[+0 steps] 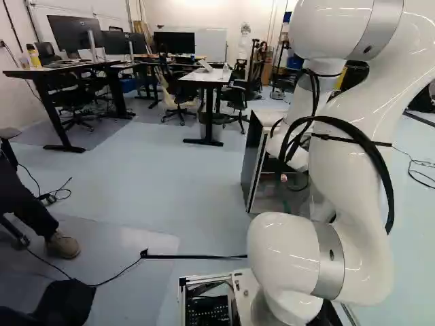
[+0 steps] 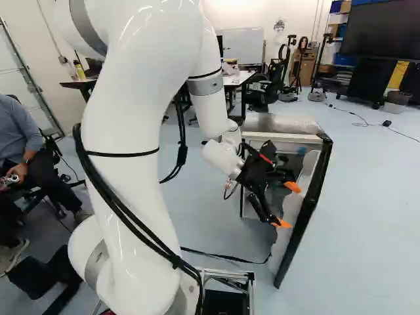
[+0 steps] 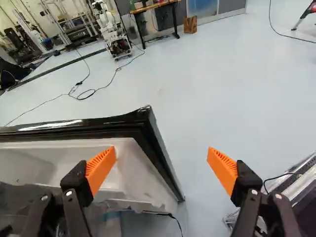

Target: Open the fridge door

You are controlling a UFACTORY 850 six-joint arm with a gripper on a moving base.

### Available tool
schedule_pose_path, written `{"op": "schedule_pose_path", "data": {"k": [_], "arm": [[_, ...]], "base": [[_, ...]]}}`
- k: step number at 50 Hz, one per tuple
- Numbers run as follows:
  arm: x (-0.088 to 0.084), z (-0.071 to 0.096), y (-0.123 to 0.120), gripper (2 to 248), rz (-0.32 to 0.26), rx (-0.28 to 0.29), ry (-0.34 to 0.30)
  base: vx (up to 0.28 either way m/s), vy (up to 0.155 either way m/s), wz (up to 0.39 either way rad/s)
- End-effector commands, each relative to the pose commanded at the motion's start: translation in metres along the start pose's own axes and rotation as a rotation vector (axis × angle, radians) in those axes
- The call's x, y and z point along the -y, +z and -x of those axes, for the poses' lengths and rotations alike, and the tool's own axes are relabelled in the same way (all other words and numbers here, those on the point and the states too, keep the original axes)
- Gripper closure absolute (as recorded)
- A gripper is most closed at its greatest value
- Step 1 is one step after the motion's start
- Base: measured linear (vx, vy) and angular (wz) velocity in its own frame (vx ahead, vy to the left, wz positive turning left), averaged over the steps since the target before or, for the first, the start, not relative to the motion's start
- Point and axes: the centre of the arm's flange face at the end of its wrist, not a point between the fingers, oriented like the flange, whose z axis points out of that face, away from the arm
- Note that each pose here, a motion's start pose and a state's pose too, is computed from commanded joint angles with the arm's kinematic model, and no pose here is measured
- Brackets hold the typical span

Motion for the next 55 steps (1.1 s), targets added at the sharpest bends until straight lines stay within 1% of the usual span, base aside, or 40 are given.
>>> {"op": "schedule_pose_path", "data": {"k": [15, 24, 55], "arm": [[0.002, 0.0, 0.0, 3, 0.0, 0.0, 0.002], [0.01, 0.001, 0.002, 3, 0.003, -0.001, 0.014], [0.052, -0.016, 0.054, 3, 0.157, -0.026, 0.169]], "base": [[0.0, 0.0, 0.0], [0.0, 0.0, 0.0], [0.0, 0.0, 0.0]]}}
